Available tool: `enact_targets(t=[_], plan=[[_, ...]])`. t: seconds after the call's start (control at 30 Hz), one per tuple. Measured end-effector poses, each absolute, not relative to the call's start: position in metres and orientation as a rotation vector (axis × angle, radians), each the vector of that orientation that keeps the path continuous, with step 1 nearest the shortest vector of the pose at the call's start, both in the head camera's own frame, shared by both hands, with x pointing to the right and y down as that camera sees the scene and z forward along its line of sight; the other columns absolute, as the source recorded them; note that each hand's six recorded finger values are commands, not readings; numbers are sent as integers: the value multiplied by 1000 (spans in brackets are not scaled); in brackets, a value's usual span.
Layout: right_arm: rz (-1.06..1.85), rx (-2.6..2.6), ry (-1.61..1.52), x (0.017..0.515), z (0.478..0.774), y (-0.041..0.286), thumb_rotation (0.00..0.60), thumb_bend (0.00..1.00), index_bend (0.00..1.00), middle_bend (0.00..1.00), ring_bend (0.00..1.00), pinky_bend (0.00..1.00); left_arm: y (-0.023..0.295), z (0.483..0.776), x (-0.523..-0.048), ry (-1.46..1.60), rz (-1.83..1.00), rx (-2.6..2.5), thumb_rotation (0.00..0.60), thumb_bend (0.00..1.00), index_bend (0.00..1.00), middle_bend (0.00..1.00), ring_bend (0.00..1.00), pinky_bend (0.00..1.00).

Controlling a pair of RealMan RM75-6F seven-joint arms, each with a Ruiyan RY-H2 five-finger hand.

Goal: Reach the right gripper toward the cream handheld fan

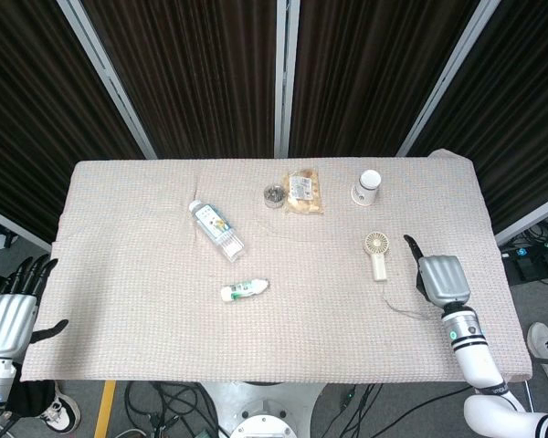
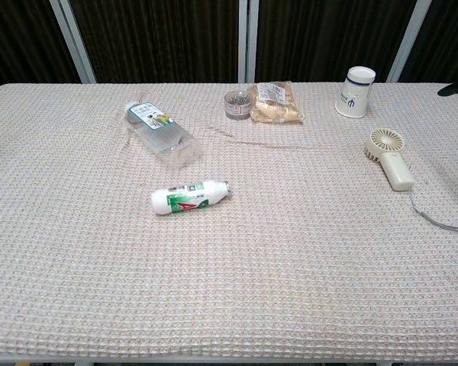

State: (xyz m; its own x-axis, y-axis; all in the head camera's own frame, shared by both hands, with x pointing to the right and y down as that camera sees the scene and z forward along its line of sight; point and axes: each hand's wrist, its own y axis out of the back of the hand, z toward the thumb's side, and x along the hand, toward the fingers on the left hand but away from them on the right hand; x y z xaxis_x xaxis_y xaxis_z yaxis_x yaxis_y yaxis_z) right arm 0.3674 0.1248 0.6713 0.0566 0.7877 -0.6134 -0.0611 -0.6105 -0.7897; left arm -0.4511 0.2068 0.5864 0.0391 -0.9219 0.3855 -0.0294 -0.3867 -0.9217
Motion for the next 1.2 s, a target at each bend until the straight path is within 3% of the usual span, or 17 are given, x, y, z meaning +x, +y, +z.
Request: enact_targets(t=[0.6, 1.2], plan=[[1769, -1789, -597, 352, 709, 141, 600, 1000, 7, 1000, 907, 871, 207, 586, -458, 993, -1475, -1525, 600, 22, 63, 42, 0, 184], [1795, -1809, -552, 342, 724, 140, 600, 1000, 11, 1000, 907, 871, 209, 585, -465, 1007, -1492, -1517, 600, 22, 62, 42, 0, 184]])
